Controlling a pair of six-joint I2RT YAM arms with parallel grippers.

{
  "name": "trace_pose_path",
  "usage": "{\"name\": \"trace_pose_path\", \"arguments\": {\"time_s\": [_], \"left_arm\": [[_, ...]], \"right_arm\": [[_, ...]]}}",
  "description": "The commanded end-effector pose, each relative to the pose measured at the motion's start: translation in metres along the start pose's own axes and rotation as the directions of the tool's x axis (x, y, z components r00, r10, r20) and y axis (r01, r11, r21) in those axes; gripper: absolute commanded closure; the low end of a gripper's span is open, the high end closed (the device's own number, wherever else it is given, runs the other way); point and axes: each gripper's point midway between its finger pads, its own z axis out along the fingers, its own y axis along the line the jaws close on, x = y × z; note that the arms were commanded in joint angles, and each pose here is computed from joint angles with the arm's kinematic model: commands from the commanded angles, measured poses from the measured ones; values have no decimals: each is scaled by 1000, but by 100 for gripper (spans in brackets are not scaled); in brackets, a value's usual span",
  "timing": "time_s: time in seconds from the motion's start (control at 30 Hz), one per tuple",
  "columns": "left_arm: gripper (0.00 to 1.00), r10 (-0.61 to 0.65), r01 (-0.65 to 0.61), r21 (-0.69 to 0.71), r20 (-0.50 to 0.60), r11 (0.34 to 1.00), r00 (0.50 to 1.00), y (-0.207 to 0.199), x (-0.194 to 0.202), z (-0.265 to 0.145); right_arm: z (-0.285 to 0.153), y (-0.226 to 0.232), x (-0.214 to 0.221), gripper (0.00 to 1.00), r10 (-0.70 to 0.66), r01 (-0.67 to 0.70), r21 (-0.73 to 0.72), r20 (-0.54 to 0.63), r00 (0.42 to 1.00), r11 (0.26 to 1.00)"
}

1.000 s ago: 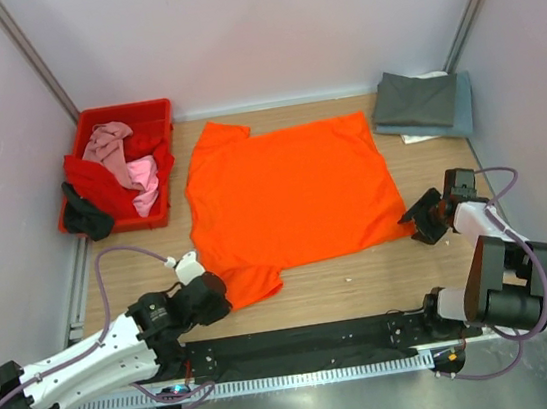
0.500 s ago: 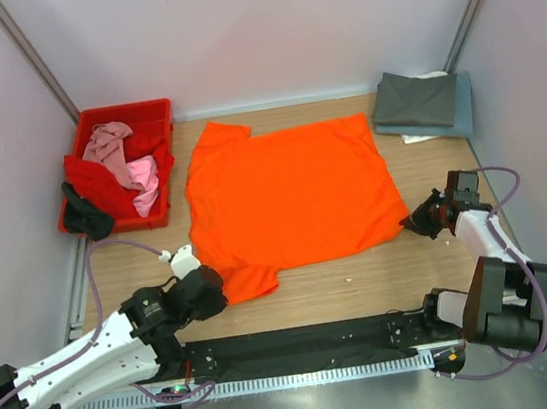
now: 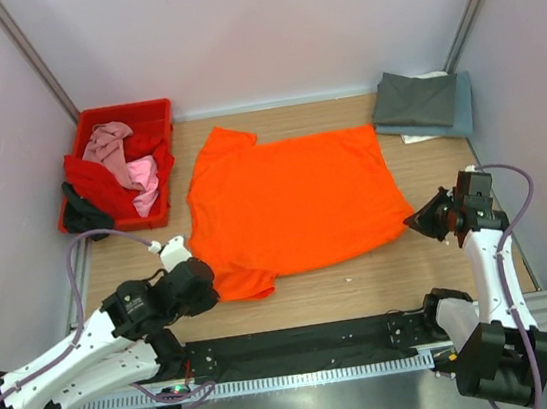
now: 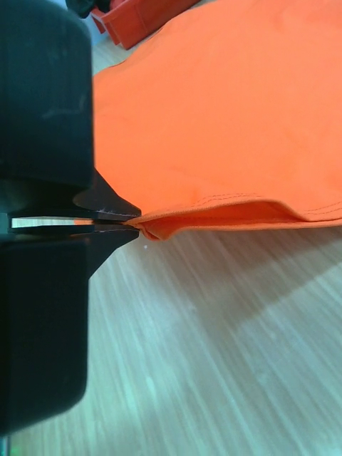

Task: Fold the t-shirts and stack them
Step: Fold the tshirt

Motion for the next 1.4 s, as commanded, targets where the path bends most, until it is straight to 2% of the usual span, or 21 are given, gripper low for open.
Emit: {"name": "trace_pose_path", "arguments": {"time_s": [0.0,0.2,0.23,0.4,0.53,0.57,0.73,1.07,1.37], "left_arm": [[100,39,-38,-49,25,998,999,8,-9,-7],[100,123,-116,-89,81,989,989,-3,-35,-12],[100,172,-164,-117,66,980,983,-3,-37,-8],[100,187,-179,-105,77,978,979,-26,-79,0],[100,203,-196,-98,66,976,977,-35,-114,13],[100,223,-218,-116,26,969,974,-34,-119,24],[100,295,-296,-128,-28,947,955,-52,-149,42],[100,272,-278,-147,-56,949,961,-54,-204,73],[100,282,-303,-156,-144,940,949,-54,-218,108]], "right_arm": [[-15,0,2,99,-22,22,19,-3,1000,1000],[-15,14,-6,99,-23,23,-33,12,1000,999],[-13,15,-7,99,-20,20,-35,5,1000,999],[-1,25,-18,99,-18,17,-63,-15,1000,998],[9,35,-30,99,-18,15,-78,-34,999,997],[10,39,-37,99,-24,22,-86,-25,999,996],[23,42,-49,99,-14,12,-77,-35,999,997],[50,51,-68,99,45,-49,-90,-50,998,995],[67,51,-80,99,61,-65,-70,-55,997,995]]}}
